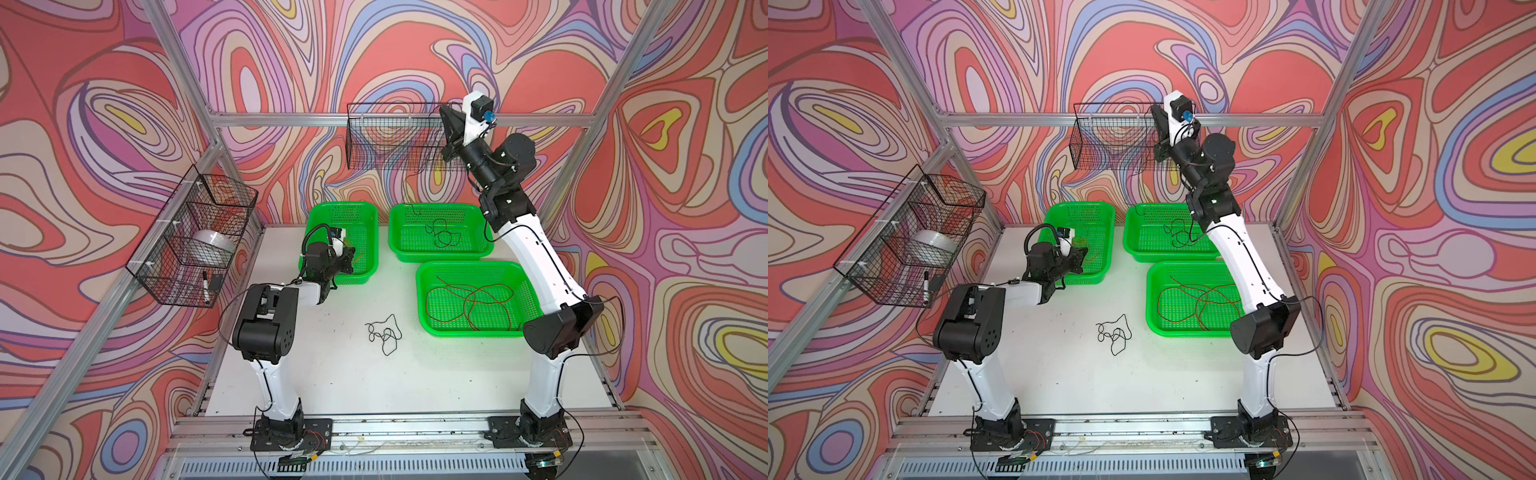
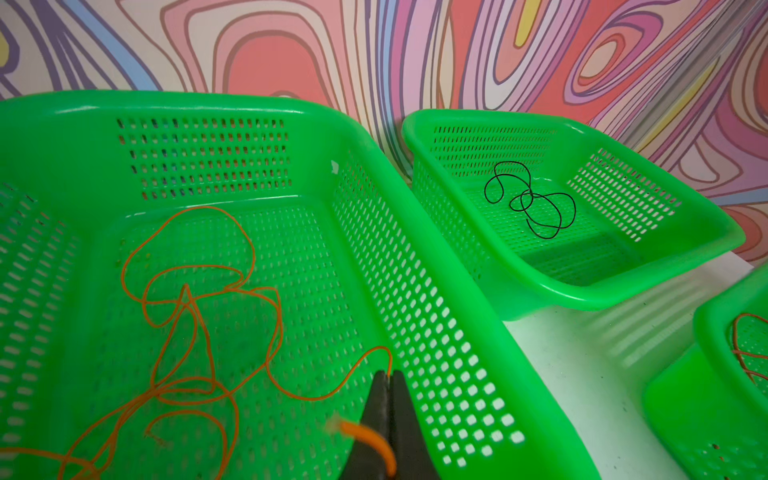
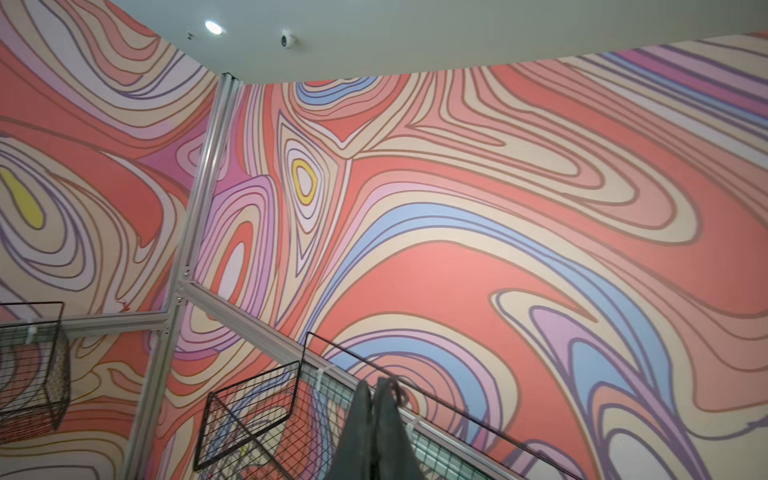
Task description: Untangle the cables
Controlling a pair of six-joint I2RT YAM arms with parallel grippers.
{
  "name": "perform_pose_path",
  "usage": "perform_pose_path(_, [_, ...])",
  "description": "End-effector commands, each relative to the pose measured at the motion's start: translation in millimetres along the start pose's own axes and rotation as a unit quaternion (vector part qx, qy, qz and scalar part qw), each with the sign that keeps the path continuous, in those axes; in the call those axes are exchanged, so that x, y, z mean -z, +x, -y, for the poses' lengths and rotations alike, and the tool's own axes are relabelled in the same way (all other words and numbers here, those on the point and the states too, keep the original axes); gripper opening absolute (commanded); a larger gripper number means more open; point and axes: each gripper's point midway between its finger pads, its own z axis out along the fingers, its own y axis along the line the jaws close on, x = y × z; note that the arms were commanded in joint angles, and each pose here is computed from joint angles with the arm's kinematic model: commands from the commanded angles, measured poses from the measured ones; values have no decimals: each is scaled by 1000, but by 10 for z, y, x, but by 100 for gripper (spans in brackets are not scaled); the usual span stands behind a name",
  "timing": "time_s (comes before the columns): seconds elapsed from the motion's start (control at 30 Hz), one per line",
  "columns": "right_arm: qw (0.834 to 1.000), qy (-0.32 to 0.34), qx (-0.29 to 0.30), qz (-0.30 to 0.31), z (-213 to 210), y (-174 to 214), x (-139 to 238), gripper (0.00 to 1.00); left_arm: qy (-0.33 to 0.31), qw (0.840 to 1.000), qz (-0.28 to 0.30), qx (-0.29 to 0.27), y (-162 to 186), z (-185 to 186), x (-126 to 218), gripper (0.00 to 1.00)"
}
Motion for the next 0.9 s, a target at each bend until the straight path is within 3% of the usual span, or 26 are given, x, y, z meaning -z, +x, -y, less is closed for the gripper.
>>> perform_pose_path(0.0, [1000, 20, -2, -8, 220, 135, -22, 0, 16, 1000, -5, 6, -152, 119, -3, 0])
perform_pose_path(0.03, [1000, 15, -2, -16, 229, 208, -20, 0, 19, 1000, -7, 8, -169, 139, -9, 0])
perform_pose_path(0.23, [997, -4, 9, -74, 213, 834, 5, 0, 23, 999, -3, 22, -339, 196, 61, 54])
perform_pose_path(0.37, [994, 16, 10, -107, 374, 1227, 25, 0, 24, 1000, 1, 19, -529, 283, 233, 71])
perform_pose_path(0.43, [992, 29, 14, -118, 451, 1410, 49, 0, 23, 1000, 4, 16, -641, 340, 356, 93])
perform_pose_path(0.53, [990, 40, 8, -135, 496, 1660, 110, 0, 21, 1000, 14, 11, -784, 412, 537, 97])
perform_pose_path(0.87, [984, 40, -12, -172, 402, 2194, 297, 0, 16, 1000, 17, -22, -946, 634, 1010, 95])
